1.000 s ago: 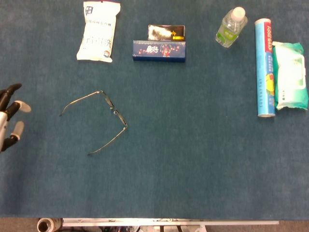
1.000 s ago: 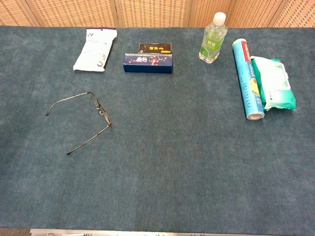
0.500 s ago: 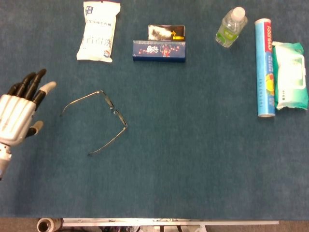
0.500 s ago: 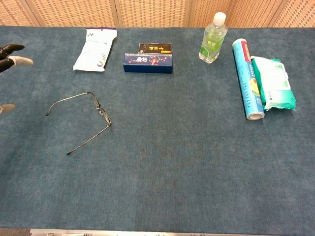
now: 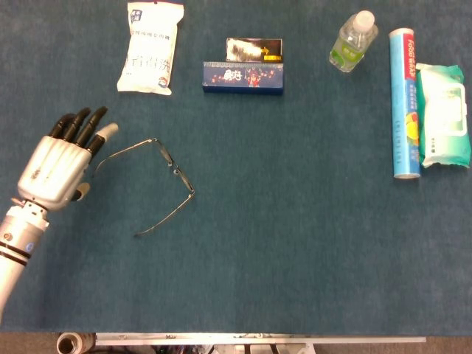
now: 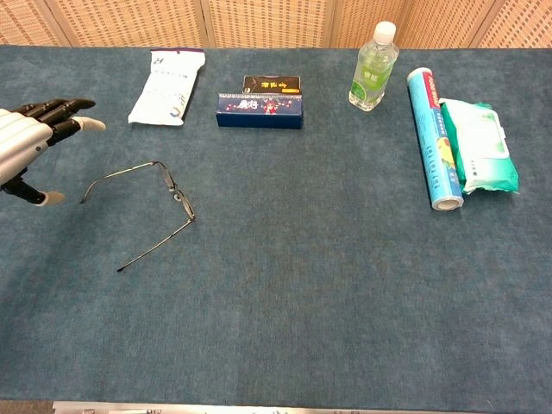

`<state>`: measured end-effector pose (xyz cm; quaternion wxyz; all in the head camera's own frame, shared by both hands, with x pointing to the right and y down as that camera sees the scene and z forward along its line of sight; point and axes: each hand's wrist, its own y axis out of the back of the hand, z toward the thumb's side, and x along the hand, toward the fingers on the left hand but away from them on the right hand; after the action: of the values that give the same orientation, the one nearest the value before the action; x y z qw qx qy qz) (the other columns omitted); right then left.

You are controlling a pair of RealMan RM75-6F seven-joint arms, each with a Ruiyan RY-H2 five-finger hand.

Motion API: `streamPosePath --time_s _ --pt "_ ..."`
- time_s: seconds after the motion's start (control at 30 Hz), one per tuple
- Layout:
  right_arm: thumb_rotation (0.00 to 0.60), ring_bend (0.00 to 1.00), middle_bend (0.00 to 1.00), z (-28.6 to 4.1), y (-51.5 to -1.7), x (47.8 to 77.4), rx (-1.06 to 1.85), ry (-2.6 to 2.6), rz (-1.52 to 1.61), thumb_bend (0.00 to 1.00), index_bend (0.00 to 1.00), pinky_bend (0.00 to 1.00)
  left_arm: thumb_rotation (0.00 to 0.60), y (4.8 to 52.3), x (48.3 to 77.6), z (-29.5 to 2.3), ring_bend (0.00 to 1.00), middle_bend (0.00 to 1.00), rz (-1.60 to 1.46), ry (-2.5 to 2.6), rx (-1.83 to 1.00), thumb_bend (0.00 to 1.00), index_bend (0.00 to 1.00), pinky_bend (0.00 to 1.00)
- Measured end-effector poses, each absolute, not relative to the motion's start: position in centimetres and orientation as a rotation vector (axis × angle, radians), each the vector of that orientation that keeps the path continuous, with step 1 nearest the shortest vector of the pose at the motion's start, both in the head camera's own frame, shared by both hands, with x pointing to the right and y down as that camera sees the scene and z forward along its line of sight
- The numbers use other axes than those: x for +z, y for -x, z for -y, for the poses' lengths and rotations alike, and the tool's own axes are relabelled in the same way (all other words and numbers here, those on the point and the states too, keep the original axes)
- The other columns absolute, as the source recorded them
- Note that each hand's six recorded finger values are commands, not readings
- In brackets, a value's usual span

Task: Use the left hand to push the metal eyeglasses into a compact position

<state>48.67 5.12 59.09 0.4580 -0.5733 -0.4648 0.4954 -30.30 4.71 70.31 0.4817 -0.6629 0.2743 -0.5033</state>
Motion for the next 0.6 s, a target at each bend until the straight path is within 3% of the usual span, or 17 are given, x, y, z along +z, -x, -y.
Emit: streamPosePath --time_s 0.13,0.27,0.37,0.6 --pt "0.6 0.17 0.35 -5.1 -48.7 59.0 1.216 1.411 1.148 0.28 0.43 0.39 0.6 29.7 70.9 -4.7 0.0 0.0 -0.631 1.633 -1.244 0.19 0.2 0.11" --pt "0.6 0.17 0.35 -5.1 -48.7 59.0 1.218 1.411 1.147 0.28 0.43 0.39 0.6 28.9 71.2 -4.4 0.0 0.0 -0.597 1.655 -1.248 0.38 0.2 0.1" --pt "0.6 0.17 0.35 -5.1 -48.7 59.1 1.222 1.412 1.145 0.28 0.43 0.39 0.6 28.2 71.3 -4.1 0.0 0.0 -0.562 1.67 -1.25 0.47 0.2 0.1" --pt "0.6 0.17 0.35 -5.0 -48.7 59.2 1.225 1.411 1.145 0.28 0.43 0.39 0.6 26.0 71.0 -2.7 0.0 0.0 -0.475 1.679 -1.227 0.82 0.2 0.11"
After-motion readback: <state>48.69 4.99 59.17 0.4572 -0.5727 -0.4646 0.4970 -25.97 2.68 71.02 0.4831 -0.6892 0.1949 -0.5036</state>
